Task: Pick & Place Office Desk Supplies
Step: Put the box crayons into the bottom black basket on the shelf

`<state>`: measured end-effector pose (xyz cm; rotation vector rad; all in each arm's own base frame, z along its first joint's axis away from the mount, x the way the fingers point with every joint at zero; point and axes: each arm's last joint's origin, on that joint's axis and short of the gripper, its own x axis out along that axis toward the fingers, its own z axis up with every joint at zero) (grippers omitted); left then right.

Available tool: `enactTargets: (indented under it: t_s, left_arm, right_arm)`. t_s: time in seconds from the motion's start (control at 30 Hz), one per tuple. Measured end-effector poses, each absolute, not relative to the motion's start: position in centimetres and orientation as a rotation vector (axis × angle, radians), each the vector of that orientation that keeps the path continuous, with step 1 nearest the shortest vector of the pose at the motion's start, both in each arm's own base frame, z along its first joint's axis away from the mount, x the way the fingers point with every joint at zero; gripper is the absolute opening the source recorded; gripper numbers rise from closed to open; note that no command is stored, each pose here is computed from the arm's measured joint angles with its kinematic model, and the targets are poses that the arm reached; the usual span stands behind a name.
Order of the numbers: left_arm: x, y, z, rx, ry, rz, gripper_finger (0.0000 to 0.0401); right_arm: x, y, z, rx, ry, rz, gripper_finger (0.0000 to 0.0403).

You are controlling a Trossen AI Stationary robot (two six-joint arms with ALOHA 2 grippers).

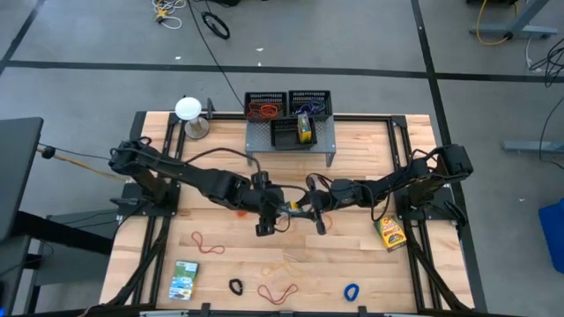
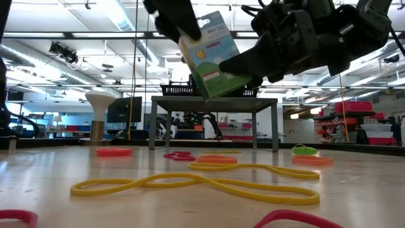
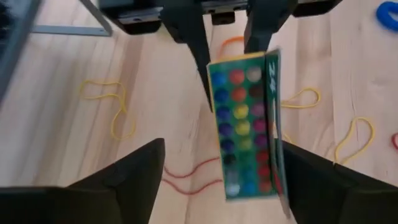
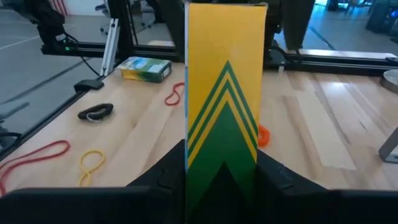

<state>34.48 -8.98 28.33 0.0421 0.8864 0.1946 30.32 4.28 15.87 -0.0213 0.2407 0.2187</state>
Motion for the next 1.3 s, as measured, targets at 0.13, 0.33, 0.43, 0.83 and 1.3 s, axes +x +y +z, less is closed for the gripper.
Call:
enactTargets:
  t_s: [0.13,0.33,0.43,0.83,1.3]
  left_arm:
    - [35.6,-8.2,27.2,0.019,0.911,0.163,0.0292]
    - [36.2,-7.7,26.6,-0.017,0.934,0.104,0.0226]
    - [36.2,-7.7,26.8,-0.010,0.921,0.114,0.0175]
    - [35.7,-7.6,27.4,-0.034,0.913,0.120,0.0115]
    - [34.6,-6.9,28.5,-0.343,0.914,0.269,0.0114]
  right_arm:
    - [30.3,4.3,15.9,-0.021,0.241,0.219,0.0117]
    - [30.3,4.3,15.9,-0.021,0.237,0.216,0.0112]
    - [30.3,4.3,16.0,-0.021,0.233,0.215,0.0114]
    - [30.0,4.0,16.5,-0.007,0.275,0.134,0.0144]
    - [25.7,4.7,17.7,-0.028,0.604,-0.039,0.0203]
